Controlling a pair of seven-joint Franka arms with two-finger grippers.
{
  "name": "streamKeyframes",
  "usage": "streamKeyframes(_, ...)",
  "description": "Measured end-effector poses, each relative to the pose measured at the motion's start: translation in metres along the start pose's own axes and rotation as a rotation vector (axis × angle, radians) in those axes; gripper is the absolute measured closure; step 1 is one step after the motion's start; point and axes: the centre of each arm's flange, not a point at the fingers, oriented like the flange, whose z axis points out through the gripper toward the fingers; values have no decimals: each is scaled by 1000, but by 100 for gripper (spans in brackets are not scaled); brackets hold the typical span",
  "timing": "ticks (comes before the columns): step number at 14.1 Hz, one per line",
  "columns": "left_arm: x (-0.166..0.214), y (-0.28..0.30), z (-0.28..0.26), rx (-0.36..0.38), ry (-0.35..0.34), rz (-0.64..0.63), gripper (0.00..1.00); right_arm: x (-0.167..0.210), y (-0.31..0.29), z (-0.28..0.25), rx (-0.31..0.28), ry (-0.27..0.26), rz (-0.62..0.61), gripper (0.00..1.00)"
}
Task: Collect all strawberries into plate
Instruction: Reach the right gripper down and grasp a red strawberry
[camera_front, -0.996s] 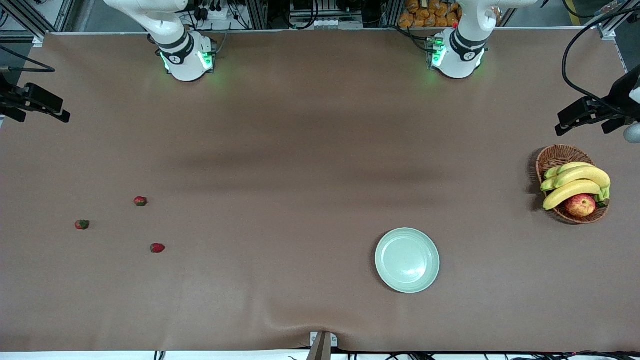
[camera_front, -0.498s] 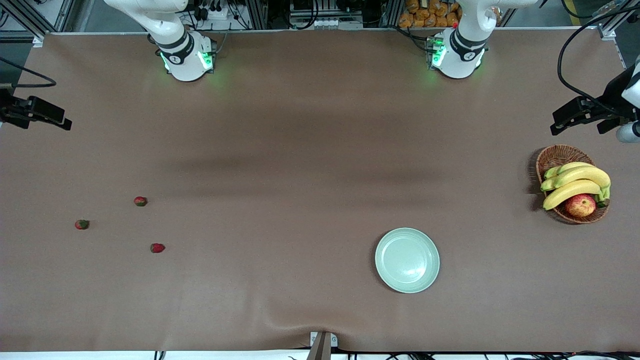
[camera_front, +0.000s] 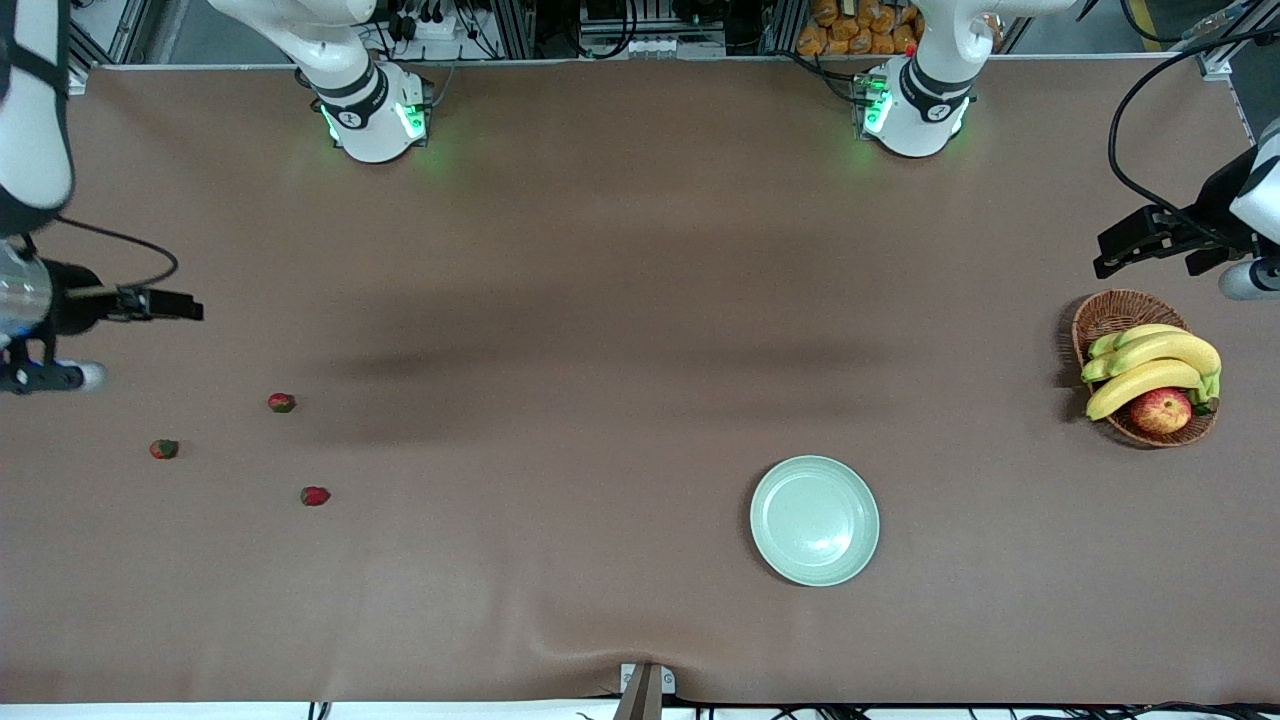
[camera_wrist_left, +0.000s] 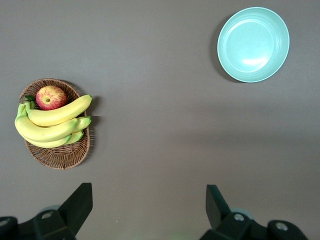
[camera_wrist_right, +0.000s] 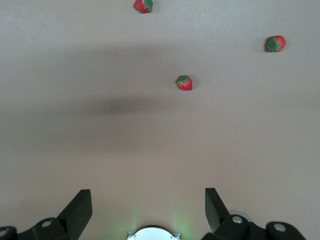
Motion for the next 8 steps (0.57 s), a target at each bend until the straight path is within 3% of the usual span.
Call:
streamKeyframes(4,2,-2,3,1,-6,-4,0,33,25,80,-3,63,-66,0)
streamKeyframes(8,4,-3,7,1,-12,-6,0,41,44,158,-28,170,-146,0)
